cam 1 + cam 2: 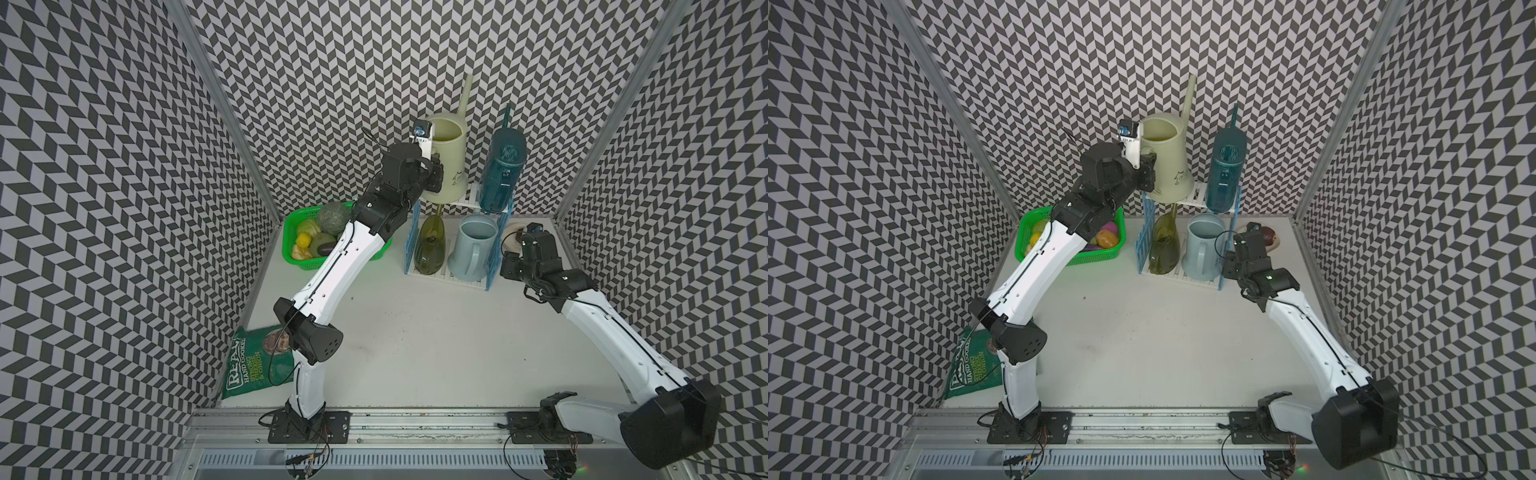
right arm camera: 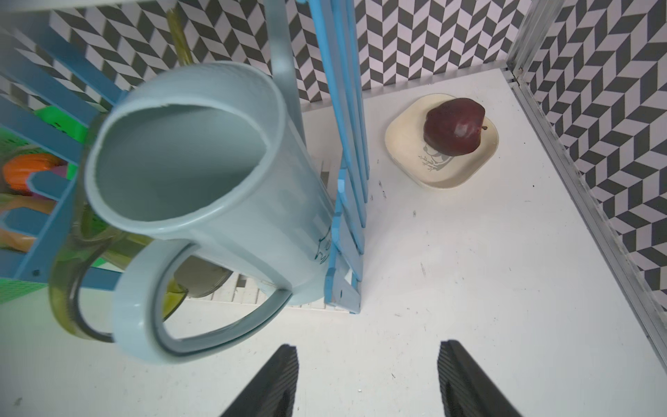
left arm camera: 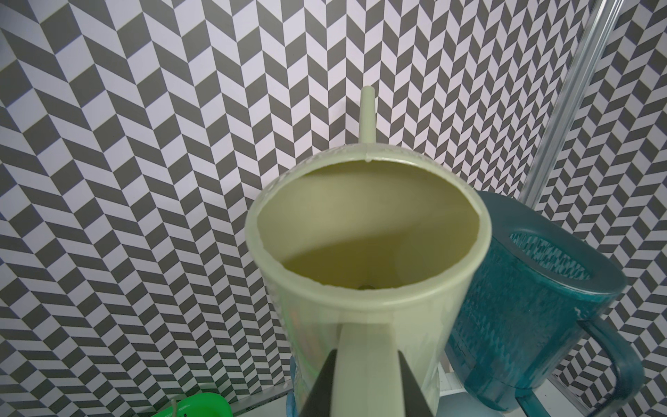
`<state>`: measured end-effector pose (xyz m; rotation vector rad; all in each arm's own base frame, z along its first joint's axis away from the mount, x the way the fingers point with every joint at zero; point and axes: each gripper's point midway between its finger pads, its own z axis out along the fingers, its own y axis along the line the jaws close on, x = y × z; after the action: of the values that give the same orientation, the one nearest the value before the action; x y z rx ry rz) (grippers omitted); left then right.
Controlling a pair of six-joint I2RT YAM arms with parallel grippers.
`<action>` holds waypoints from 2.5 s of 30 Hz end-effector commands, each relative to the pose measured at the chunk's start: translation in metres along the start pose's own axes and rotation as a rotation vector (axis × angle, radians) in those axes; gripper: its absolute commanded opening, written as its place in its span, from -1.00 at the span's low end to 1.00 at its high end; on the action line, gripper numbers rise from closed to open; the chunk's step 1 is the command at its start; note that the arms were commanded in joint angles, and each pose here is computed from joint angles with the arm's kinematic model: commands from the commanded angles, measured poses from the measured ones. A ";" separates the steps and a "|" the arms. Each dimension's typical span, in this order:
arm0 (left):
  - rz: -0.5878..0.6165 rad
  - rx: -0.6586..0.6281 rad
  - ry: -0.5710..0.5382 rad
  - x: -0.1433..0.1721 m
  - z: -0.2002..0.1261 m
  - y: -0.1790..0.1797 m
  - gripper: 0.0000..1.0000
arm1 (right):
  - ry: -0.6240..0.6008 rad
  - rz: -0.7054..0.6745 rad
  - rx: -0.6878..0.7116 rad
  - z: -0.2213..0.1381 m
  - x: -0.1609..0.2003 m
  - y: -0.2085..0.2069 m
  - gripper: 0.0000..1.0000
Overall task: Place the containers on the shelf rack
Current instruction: Adjust the shelf at the center of the board.
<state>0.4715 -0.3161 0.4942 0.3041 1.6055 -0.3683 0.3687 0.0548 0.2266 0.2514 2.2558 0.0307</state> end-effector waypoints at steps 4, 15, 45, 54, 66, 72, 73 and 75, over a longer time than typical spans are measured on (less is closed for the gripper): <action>-0.029 0.014 -0.128 -0.040 -0.017 -0.002 -1.00 | -0.044 0.025 -0.047 0.022 -0.013 0.009 0.18; -0.033 0.015 -0.130 -0.041 -0.020 -0.002 -1.00 | 0.058 0.034 -0.032 0.071 0.003 0.013 -0.01; -0.092 -0.039 -0.192 -0.062 -0.036 0.010 -1.00 | 0.098 -0.030 -0.086 0.072 0.031 0.056 -0.88; -0.093 -0.074 -0.166 -0.051 -0.036 0.008 -1.00 | 0.091 -0.030 -0.102 0.063 0.036 0.066 -0.88; -0.082 -0.103 -0.138 -0.035 -0.023 0.008 -1.00 | 0.085 -0.035 -0.086 0.055 0.042 0.070 -0.89; -0.060 -0.069 -0.117 -0.024 -0.014 -0.001 -1.00 | 0.084 -0.037 -0.089 0.055 0.044 0.069 -0.88; -0.056 -0.073 -0.114 -0.022 -0.013 0.000 -1.00 | 0.085 -0.037 -0.089 0.055 0.044 0.069 -0.88; -0.047 -0.082 -0.110 -0.019 -0.010 0.001 -1.00 | 0.085 -0.035 -0.092 0.055 0.044 0.069 -0.88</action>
<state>0.4662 -0.3076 0.4881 0.2003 1.6138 -0.3124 0.3982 0.1116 0.1532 0.2073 2.3627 0.0392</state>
